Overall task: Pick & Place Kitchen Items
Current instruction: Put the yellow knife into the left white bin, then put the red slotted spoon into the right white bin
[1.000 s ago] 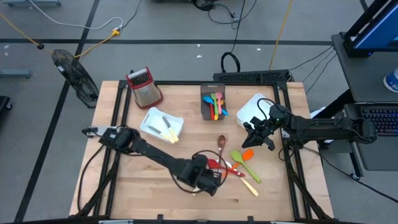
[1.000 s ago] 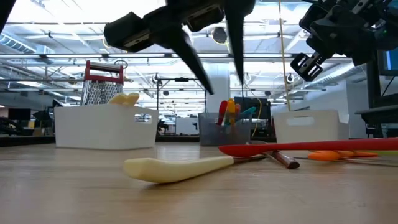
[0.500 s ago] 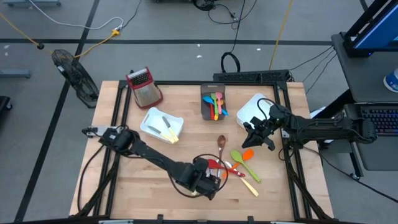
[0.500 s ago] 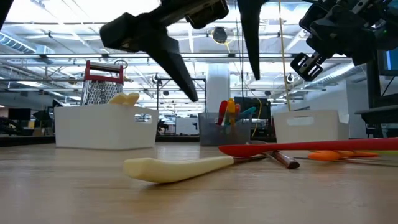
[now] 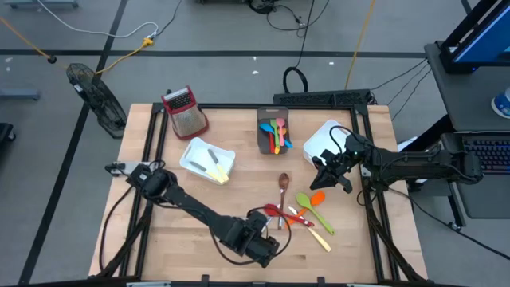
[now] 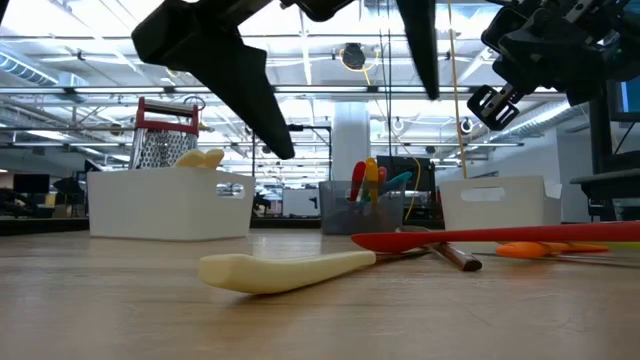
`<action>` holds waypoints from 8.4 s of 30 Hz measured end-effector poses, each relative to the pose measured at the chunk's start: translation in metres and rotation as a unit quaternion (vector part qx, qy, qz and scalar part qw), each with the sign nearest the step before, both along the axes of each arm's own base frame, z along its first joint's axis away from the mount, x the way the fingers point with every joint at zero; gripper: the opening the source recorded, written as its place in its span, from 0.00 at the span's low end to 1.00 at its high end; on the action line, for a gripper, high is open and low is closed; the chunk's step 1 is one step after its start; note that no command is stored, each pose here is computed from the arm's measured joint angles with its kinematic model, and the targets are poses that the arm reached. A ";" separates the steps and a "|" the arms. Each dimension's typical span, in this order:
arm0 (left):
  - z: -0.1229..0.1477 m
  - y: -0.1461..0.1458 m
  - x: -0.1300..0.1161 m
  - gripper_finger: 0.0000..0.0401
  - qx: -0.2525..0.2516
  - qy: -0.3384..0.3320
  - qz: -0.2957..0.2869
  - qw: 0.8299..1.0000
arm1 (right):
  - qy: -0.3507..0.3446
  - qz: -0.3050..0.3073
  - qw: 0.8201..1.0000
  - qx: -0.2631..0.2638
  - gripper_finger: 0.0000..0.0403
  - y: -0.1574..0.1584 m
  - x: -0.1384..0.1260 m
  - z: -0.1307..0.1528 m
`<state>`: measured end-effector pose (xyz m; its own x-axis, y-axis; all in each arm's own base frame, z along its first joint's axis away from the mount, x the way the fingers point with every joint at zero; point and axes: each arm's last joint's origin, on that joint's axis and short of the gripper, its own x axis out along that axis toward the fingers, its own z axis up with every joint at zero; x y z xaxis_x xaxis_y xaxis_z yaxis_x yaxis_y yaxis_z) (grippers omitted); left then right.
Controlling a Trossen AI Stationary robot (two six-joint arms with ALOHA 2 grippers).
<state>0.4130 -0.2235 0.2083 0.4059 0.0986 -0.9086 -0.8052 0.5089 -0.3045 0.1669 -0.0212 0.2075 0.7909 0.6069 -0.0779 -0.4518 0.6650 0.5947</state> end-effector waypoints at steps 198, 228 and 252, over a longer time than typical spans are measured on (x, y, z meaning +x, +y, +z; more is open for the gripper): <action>0.006 0.353 -0.146 0.19 -0.316 0.273 0.402 0.815 | 0.025 -0.011 1.000 0.014 0.01 0.000 0.000 -0.003; 0.057 0.257 -0.128 0.45 -0.123 0.107 0.377 0.912 | 0.055 0.003 0.998 0.022 0.01 0.001 -0.002 -0.008; 0.051 0.109 -0.076 0.45 -0.015 -0.198 0.184 0.963 | 0.076 0.170 0.982 0.013 0.01 0.052 -0.005 -0.012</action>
<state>0.3369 -0.1143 0.2596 0.6636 0.2781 -0.6945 -0.7470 0.1969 -0.6350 0.1618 0.0309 0.1952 0.5223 0.8375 -0.1603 -0.5505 0.4748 0.6867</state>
